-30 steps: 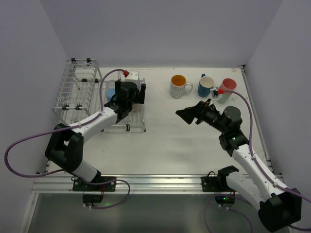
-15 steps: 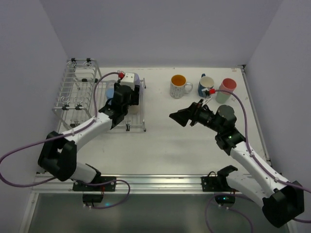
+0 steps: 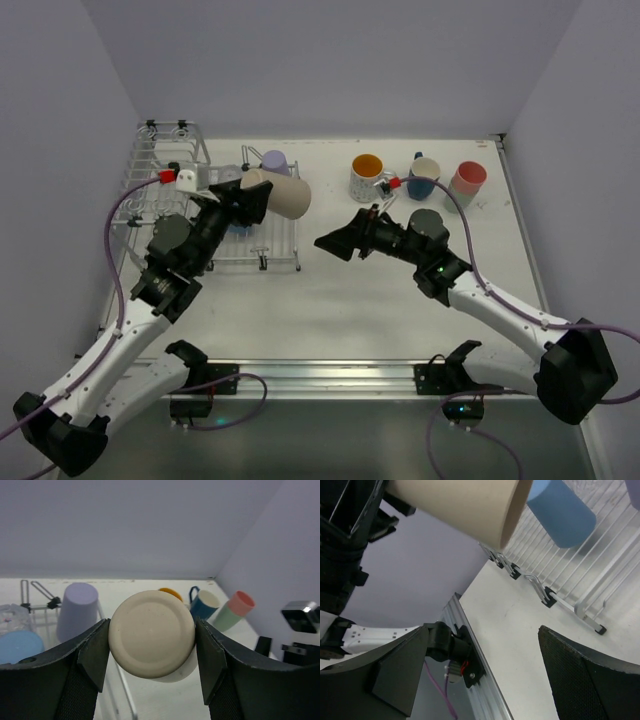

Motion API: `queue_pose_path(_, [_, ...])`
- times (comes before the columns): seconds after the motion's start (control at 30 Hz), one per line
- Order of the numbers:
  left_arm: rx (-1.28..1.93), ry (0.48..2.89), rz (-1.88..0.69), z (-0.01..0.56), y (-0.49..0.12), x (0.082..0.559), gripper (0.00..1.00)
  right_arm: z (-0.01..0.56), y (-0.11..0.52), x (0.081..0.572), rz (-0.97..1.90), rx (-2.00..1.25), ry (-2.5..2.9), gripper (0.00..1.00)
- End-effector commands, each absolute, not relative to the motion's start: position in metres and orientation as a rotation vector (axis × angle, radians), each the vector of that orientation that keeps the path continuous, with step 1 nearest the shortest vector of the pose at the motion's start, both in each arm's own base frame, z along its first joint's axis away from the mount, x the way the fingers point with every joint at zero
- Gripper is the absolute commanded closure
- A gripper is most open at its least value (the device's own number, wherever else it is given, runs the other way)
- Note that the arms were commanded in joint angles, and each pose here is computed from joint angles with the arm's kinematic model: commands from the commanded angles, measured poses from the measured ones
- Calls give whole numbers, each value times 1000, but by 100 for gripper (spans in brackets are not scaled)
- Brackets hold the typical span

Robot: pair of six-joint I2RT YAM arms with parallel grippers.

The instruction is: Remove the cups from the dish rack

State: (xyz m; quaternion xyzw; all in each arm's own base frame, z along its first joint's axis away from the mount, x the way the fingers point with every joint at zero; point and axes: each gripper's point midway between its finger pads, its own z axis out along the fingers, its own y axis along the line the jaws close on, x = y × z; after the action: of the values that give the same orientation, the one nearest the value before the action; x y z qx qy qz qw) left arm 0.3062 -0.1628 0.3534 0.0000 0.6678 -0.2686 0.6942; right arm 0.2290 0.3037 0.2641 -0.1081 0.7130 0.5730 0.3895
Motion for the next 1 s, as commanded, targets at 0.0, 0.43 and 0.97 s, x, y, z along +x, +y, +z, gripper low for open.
queue_pose_path(0.0, [-25, 1419, -847, 369, -180, 280, 77, 331, 313, 235, 1528, -307, 1587, 7])
queue_pose_path(0.43, [61, 1287, -1253, 396, -213, 232, 77, 375, 324, 237, 1555, -398, 1468, 12])
queue_pose_path(0.97, [67, 1623, -828, 311, -182, 258, 0, 320, 283, 280, 979, -402, 1759, 100])
